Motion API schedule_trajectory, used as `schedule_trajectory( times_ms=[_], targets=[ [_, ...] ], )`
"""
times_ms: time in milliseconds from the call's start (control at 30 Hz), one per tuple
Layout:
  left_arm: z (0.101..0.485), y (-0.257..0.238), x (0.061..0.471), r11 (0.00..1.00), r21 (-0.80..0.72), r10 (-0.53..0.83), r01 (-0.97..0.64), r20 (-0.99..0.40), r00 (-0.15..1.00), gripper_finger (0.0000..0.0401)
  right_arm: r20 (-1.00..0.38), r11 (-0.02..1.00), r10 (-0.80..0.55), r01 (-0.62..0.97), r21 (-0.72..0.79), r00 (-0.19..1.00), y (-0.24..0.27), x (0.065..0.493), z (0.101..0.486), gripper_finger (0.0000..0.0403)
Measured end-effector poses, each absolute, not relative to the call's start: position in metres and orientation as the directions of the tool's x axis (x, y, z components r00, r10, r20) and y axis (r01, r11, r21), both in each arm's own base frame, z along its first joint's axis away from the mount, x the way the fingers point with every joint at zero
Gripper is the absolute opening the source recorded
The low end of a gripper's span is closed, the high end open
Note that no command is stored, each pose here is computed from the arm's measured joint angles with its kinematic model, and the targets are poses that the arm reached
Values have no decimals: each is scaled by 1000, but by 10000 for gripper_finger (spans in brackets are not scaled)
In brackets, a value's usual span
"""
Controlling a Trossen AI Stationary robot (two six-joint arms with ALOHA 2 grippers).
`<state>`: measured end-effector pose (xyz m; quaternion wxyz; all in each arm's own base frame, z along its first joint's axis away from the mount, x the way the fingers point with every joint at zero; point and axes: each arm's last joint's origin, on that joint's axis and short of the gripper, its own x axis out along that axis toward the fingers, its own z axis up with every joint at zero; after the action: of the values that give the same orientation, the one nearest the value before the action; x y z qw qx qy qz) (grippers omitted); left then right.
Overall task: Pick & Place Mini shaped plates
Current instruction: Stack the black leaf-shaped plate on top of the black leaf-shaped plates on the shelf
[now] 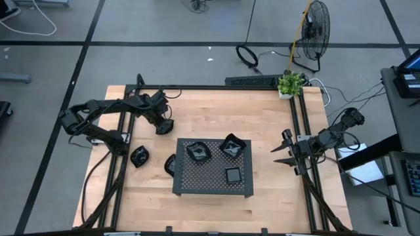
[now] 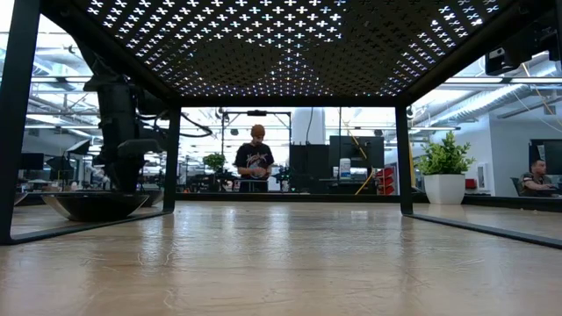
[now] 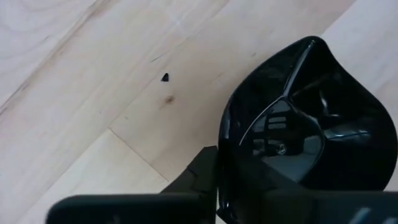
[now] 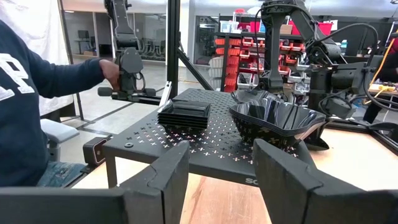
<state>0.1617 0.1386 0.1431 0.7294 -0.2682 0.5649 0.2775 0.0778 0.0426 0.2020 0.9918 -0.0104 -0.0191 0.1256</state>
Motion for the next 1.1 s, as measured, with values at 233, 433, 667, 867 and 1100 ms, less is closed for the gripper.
schedule_trajectory(
  times_ms=[233, 433, 667, 867, 1100],
  targets=[
    [156, 143, 166, 684, -73, 98, -726, -977, 190, 8, 35, 968, 249, -249, -25, 968, 43, 78, 202, 165],
    [190, 153, 176, 681, -22, 138, -732, -978, 158, 10, 35, 968, 249, -248, -25, 968, 43, 78, 202, 165],
    [251, 163, 186, 722, 8, 168, -692, -972, 164, 15, 35, 968, 249, -248, -25, 968, 43, 78, 202, 165],
    [321, 158, 202, 819, 26, 230, -573, -930, 287, 6, 35, 968, 249, -248, -25, 968, 43, 78, 202, 165],
    [380, 121, 228, 959, -28, 136, -283, -830, 541, 10, 35, 968, 249, -248, -26, 968, 43, 78, 202, 165]
  ],
)
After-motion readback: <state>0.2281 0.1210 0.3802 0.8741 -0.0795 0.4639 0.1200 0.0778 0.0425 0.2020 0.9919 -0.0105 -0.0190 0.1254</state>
